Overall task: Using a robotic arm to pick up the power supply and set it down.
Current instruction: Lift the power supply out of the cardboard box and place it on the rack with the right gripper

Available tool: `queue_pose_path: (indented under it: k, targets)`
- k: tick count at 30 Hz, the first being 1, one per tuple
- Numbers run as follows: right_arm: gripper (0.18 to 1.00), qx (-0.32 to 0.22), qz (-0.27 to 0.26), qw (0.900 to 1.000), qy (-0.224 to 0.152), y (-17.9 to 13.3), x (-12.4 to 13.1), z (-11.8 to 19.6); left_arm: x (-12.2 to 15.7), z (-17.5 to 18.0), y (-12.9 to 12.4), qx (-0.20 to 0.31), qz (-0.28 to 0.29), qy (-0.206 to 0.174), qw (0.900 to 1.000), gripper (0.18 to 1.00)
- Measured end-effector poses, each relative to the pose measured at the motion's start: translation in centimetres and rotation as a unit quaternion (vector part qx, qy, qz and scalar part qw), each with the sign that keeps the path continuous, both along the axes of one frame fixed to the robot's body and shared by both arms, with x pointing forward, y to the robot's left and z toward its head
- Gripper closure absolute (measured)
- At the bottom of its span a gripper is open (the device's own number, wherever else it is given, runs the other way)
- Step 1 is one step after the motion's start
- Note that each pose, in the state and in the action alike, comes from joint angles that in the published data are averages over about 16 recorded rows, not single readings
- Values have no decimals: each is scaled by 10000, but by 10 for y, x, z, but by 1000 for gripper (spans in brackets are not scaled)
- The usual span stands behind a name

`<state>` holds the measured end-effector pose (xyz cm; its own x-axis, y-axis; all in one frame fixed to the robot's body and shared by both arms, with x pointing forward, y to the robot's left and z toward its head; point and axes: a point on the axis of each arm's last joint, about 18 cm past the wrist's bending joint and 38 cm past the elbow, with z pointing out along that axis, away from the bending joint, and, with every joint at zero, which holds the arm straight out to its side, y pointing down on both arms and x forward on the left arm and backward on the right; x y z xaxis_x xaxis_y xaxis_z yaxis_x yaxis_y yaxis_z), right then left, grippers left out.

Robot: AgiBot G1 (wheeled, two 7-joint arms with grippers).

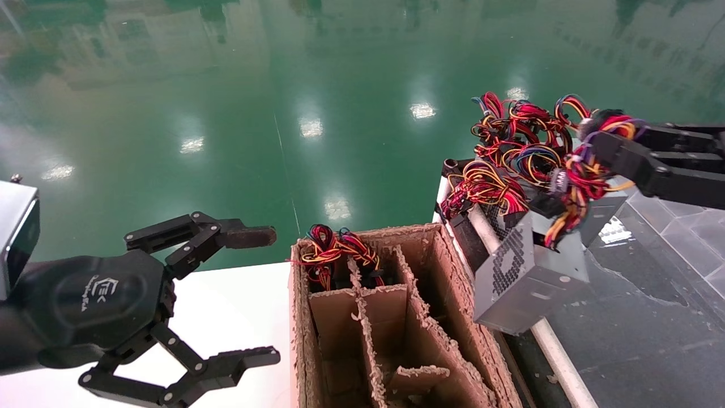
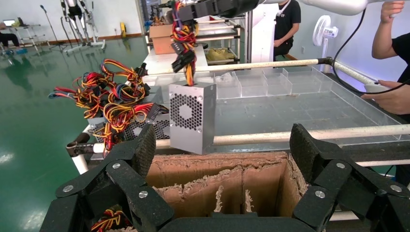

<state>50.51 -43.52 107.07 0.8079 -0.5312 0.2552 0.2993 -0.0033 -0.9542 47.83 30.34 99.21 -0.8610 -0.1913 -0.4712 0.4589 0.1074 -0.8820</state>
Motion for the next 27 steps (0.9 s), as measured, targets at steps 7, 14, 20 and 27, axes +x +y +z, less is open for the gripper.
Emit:
queue_pose_path:
  k: [7,14,20,27]
  targets:
    - [959,105,-224,9997,22,-22,-14,-2,0,0,0,0,0,0,10000,183]
    - [960,252,-613,9978,92,-49,-21,-8,0,0,0,0,0,0,10000,183]
    - [960,373,-980,9944,166,-71,-21,-15,0,0,0,0,0,0,10000,183]
    - [960,424,-1286,9905,242,-87,-16,-21,0,0,0,0,0,0,10000,183]
